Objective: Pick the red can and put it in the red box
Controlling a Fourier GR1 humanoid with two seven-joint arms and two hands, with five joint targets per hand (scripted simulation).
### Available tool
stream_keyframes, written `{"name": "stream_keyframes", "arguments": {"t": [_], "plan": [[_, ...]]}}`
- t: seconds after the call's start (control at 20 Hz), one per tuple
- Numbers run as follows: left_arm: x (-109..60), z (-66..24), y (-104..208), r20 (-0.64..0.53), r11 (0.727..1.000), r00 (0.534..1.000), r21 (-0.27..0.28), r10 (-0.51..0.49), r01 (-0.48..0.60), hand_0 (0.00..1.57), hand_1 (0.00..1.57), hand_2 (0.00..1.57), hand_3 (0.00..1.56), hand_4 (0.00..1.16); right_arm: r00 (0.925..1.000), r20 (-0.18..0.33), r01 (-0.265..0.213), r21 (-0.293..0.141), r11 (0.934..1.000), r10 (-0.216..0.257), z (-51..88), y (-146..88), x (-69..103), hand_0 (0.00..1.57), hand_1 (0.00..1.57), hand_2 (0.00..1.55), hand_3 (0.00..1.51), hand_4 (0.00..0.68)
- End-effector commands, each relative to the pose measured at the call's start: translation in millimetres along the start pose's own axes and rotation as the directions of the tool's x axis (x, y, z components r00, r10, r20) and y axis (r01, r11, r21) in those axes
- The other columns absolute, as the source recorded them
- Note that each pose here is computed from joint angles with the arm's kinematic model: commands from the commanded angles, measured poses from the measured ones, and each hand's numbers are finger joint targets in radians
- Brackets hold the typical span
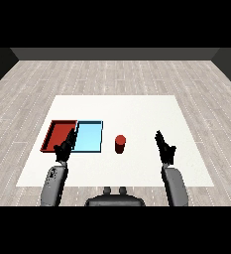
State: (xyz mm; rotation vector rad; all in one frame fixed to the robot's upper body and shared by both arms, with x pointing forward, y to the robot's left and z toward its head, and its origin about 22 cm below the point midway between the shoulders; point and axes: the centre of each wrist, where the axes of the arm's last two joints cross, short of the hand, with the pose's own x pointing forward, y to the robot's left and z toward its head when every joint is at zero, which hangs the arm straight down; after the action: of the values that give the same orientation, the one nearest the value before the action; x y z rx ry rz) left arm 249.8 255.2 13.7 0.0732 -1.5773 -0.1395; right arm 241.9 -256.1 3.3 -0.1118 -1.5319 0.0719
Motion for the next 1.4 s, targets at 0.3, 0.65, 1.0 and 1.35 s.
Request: {"name": "stream_keyframes", "arguments": {"t": [0.3,0.65,1.0,1.35], "plan": [[29.5,-4.8,-10.3,0.356,0.992,0.929,0.043,0.096,-0.120,0.00,0.00,0.00,0.00,0.00,0.9426,0.321,0.083,0.047,0.9955,-0.093,-8.2,17.6,30.3,0.00,0.00,0.00,0.00,0.000],[15.8,-8.8,-33.7,0.428,0.991,0.897,0.026,0.110,-0.133,0.00,0.00,0.00,0.00,0.00,0.9201,0.373,0.111,0.047,0.9927,-0.121,-14.0,30.9,14.3,0.00,0.00,0.00,0.00,0.000],[-16.5,14.1,-2.8,0.429,0.989,0.894,0.017,0.127,-0.149,0.00,0.00,0.00,0.00,0.00,0.9270,0.357,0.096,0.068,0.9931,-0.114,5.6,14.0,-3.9,0.00,0.00,0.00,0.00,0.000],[6.7,-9.7,-18.7,0.442,0.986,0.885,0.001,0.149,-0.167,0.00,0.00,0.00,0.00,0.00,0.9350,0.323,0.122,0.094,0.9880,-0.146,-4.0,33.6,6.5,0.00,0.00,0.00,0.00,0.000]]}}
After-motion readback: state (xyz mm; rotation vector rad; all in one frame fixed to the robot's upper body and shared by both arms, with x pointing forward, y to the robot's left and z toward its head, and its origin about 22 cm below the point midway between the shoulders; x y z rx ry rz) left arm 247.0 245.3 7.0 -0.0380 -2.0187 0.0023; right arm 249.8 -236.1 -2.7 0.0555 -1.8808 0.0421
